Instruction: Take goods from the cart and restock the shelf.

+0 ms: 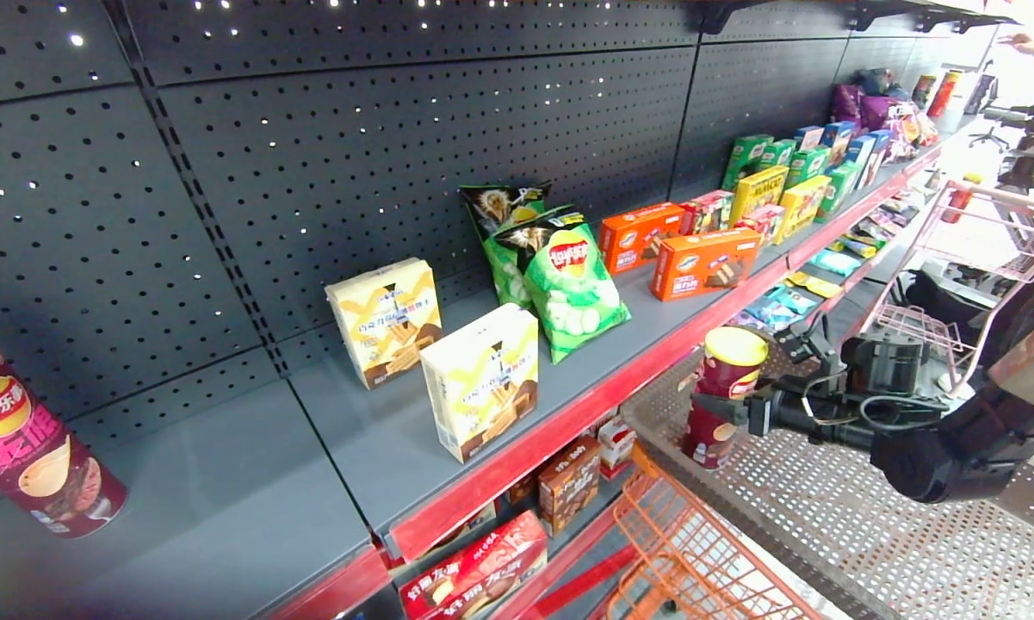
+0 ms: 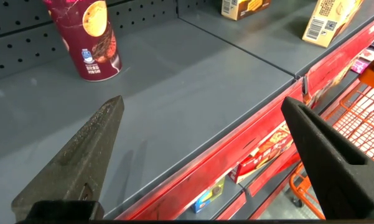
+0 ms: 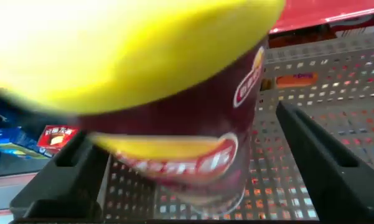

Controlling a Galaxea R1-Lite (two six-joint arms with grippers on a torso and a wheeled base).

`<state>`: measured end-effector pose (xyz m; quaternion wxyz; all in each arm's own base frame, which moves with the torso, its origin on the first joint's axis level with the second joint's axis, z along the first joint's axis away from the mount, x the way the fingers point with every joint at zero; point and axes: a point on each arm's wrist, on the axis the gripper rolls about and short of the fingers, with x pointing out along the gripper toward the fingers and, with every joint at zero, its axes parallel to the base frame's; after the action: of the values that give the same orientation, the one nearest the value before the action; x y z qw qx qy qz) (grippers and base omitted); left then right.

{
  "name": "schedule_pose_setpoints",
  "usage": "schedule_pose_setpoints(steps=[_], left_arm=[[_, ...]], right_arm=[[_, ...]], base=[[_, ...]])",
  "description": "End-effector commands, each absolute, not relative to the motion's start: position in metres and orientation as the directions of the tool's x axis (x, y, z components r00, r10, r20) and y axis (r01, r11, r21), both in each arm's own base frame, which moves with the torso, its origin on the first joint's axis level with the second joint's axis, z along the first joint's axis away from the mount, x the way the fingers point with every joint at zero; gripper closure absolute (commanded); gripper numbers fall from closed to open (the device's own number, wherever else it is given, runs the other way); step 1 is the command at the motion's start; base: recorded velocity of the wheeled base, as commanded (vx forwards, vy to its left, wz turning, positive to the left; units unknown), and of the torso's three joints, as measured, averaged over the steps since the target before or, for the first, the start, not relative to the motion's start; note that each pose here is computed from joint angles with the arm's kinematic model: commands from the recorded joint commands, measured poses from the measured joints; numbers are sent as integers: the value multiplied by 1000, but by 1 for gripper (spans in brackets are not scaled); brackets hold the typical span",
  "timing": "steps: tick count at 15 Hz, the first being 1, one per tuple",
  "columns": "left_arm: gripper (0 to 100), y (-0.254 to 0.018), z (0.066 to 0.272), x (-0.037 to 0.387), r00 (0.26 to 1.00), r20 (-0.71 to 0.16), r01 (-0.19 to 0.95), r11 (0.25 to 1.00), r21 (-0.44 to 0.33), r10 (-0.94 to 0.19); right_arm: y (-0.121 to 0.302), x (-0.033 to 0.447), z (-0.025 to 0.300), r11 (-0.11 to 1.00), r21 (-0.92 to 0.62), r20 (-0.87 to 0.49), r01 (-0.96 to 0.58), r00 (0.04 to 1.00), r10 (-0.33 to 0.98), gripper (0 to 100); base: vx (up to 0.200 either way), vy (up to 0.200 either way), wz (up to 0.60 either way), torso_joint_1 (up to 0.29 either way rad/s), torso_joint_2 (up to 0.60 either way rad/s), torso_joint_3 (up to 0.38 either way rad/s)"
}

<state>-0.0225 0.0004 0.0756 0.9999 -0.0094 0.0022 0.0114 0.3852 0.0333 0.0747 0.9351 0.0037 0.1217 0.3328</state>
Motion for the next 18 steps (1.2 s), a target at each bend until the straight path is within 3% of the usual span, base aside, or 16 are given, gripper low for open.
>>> schedule_pose_setpoints(steps=[1, 8, 9, 13, 18], left_arm=[[0, 0, 76, -22, 1000, -6, -23, 1000, -18, 23], [0, 0, 76, -22, 1000, -6, -25, 1000, -18, 25], [0, 0, 76, -22, 1000, -6, -25, 999, -20, 25], [0, 0, 76, -22, 1000, -5, -25, 1000, -18, 25], [0, 0, 76, -22, 1000, -6, -23, 1000, -20, 23]], right_arm=[[36, 397, 60, 775, 100, -239, -624, 741, 628, 0], [51, 416, 49, 764, 110, -224, -636, 733, 642, 0], [51, 417, 49, 769, 100, -209, -631, 742, 637, 100], [50, 405, 57, 778, 105, -213, -619, 750, 626, 100], [52, 354, 79, 765, 110, -229, -634, 733, 640, 100]], base=[[0, 0, 0, 0, 0, 0], [0, 0, 0, 0, 0, 0], [0, 0, 0, 0, 0, 0], [0, 0, 0, 0, 0, 0], [0, 0, 0, 0, 0, 0]])
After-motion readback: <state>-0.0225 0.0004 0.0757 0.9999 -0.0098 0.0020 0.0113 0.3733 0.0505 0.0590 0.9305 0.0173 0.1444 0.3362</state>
